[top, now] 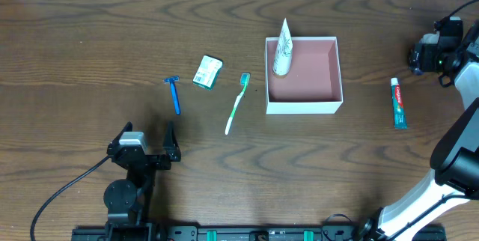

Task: Pack container
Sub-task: 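Close the right gripper around the soap bottle pump head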

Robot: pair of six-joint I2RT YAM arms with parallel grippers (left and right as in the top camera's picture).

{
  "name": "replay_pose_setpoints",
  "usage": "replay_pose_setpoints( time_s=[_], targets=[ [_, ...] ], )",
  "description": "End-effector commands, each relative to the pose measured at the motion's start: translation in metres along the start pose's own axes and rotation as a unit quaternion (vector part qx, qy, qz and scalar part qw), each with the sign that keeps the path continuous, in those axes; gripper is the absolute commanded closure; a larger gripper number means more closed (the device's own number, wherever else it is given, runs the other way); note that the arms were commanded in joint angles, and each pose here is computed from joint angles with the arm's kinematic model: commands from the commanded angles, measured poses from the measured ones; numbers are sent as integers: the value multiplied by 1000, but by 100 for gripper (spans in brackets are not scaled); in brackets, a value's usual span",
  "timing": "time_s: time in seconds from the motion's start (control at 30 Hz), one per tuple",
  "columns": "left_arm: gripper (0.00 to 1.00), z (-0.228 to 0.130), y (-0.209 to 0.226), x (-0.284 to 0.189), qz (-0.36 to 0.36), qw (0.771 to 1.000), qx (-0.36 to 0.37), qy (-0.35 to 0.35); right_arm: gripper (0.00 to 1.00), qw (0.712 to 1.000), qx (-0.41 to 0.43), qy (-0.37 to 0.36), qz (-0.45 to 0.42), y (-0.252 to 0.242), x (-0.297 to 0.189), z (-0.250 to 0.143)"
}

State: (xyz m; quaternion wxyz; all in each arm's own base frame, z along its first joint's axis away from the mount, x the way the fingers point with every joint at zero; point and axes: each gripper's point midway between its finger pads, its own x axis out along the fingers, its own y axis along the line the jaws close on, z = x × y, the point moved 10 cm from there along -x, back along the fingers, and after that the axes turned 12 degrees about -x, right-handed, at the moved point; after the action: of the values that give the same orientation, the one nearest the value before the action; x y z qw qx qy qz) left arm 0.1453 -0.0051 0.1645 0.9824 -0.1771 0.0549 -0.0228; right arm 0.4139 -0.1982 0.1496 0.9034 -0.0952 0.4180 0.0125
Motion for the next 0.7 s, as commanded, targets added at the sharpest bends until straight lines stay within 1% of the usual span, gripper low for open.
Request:
replay_pose_setpoints(
  time_s=[0.0, 0.37, 0.6, 0.67],
  targets=[
    [2, -10, 4, 1, 7, 1000, 1, 22, 7, 1000, 1, -1, 6, -2, 0, -4],
    [2, -10, 4, 1, 7, 1000, 1, 22, 9, 1000, 3, -5, 0, -6, -1, -5],
    [2, -10, 4, 1, 7, 1000, 1, 22, 23, 1000, 3, -6, -1, -7, -1, -4],
    [2, -10, 4, 1, 7, 1000, 1, 22, 23, 1000, 3, -6, -1, -7, -1, -4]
  ],
)
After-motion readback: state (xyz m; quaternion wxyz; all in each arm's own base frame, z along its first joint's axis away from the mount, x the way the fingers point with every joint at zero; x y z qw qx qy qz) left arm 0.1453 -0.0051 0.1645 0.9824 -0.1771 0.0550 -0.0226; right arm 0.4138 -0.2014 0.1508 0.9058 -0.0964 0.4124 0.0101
